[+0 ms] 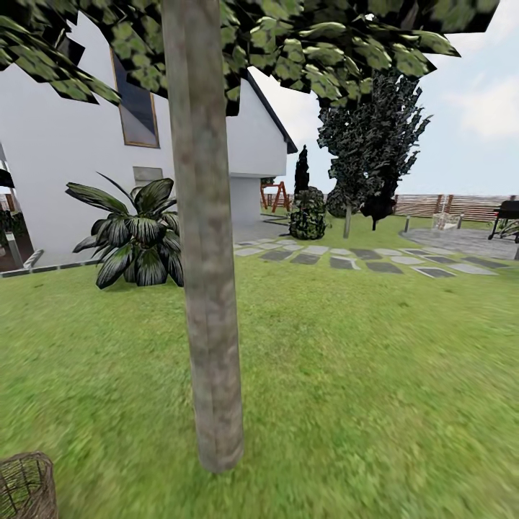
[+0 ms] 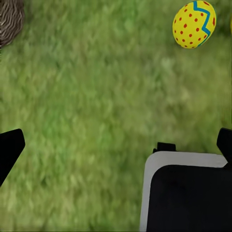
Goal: Take the three Easter eggs out of the wicker basket on the lawn in the garden, then place them on the lawn next to a single tree (choose any tree) so that all three eggs are next to the same tree and none are left in the basket.
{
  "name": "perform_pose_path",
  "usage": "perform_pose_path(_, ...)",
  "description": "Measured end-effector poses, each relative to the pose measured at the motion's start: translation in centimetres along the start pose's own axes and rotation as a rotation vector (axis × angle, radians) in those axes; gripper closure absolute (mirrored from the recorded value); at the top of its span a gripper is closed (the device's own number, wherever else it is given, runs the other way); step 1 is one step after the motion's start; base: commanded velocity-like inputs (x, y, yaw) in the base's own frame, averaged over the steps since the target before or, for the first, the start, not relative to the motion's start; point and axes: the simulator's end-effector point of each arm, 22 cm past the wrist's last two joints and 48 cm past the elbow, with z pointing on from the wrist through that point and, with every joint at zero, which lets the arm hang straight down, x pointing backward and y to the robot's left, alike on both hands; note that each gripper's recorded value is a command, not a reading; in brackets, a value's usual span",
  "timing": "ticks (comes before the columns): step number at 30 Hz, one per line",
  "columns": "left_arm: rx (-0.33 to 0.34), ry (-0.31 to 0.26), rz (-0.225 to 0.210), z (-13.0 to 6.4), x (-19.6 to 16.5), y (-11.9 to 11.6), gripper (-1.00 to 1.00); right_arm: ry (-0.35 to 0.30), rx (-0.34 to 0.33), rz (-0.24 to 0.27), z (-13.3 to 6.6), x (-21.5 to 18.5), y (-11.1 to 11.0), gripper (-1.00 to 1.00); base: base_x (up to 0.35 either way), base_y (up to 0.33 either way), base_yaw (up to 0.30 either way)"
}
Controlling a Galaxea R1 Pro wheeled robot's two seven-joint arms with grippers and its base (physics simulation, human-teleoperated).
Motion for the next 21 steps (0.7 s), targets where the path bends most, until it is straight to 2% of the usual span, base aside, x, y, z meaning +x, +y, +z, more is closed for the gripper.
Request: perform_pose_path(21, -0.002, 0.007, 0.002, -1.4, 0.4, 0.4, -1.0, 0.0, 0.0, 0.0, -1.4, 0.3, 0.0, -1.0, 0.0, 0.0, 0.0)
